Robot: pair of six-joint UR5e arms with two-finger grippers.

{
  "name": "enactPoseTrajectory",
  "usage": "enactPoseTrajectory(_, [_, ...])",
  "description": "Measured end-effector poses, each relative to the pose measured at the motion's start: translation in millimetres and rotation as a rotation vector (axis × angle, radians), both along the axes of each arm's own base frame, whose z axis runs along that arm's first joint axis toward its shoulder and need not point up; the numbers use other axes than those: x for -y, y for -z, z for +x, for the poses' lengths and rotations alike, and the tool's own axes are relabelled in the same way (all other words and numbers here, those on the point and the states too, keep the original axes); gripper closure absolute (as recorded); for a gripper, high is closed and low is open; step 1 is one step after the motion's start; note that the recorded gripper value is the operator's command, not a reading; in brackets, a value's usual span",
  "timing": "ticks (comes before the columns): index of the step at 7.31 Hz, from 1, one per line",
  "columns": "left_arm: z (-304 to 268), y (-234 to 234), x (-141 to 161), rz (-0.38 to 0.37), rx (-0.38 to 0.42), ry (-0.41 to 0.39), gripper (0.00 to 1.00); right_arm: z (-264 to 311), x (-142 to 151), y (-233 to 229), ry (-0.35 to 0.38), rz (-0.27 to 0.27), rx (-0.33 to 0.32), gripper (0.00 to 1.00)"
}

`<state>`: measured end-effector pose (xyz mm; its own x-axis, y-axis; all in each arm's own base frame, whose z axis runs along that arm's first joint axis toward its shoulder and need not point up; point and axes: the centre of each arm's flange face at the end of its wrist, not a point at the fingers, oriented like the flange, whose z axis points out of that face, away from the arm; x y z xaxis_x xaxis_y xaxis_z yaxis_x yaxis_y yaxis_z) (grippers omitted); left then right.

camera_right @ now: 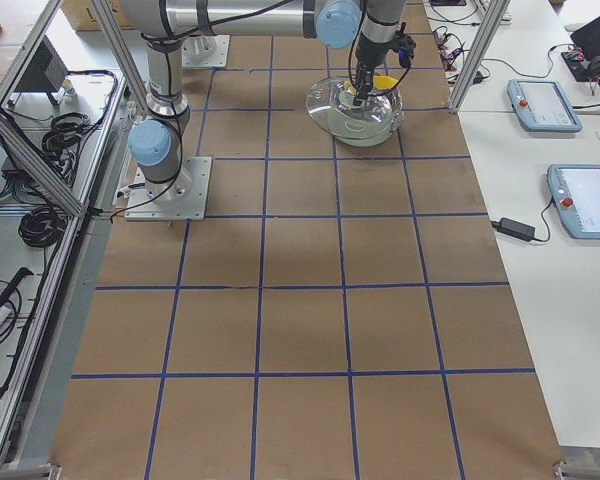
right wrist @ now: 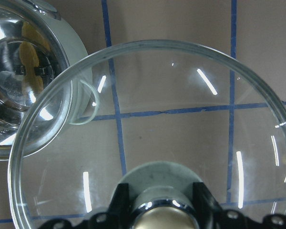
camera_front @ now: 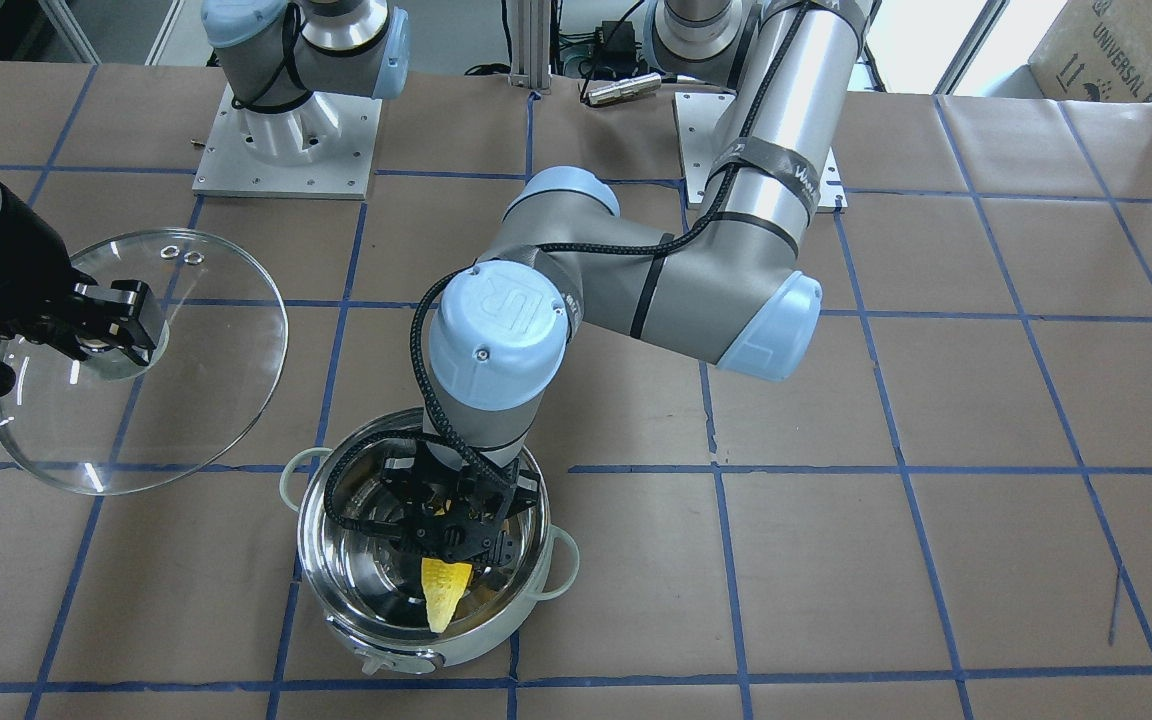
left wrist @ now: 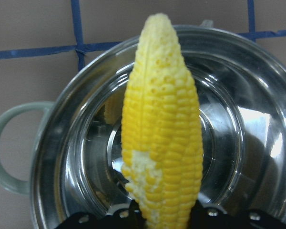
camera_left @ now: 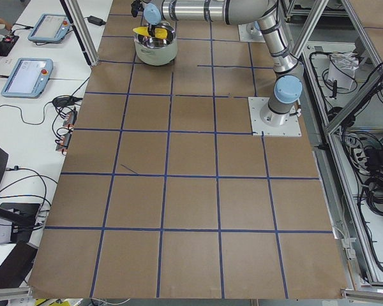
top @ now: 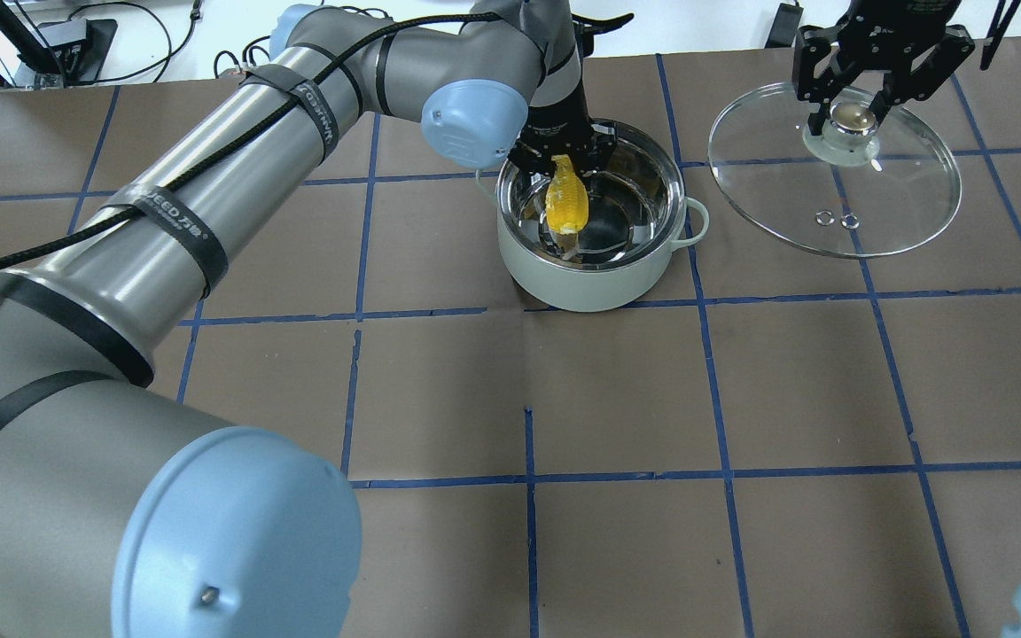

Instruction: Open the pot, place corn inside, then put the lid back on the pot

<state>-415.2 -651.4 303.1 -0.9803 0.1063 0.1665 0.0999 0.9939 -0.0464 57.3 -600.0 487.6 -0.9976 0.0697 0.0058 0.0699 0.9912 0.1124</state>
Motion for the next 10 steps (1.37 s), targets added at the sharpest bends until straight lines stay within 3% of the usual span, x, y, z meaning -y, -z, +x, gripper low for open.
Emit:
enactPoseTrajectory(2, [-5.2, 10.6, -0.9, 0.005, 0.007, -0.002, 0.00, -0.9, -1.6, 2.7, 0.001, 0.006, 0.001, 0.75])
enactPoseTrajectory(5, [20.8, -33.2, 0.1, -0.026, -0.003, -0.033, 0.00, 1.5, -3.1, 2.0, -0.002, 0.005, 0.003, 0.75])
enactPoseTrajectory(7, [100.2, -89.7, 2.8, -0.009, 0.013, -0.087, 0.00, 36.6, -1.5, -1.8, -0.038, -0.022, 0.018, 0.75])
enactPoseTrajectory(8, [157.6, -121.8, -8.4, 0.005, 0.042, -0.070, 0.00, 81.6, 2.4, 6.6, -0.094, -0.038, 0.032, 0.75])
enactPoseTrajectory(10, [270.9, -165.8, -65.3, 0.020, 0.097, -0.070, 0.00, 165.2, 10.8, 31.0, -0.158, -0.049, 0.038, 0.75])
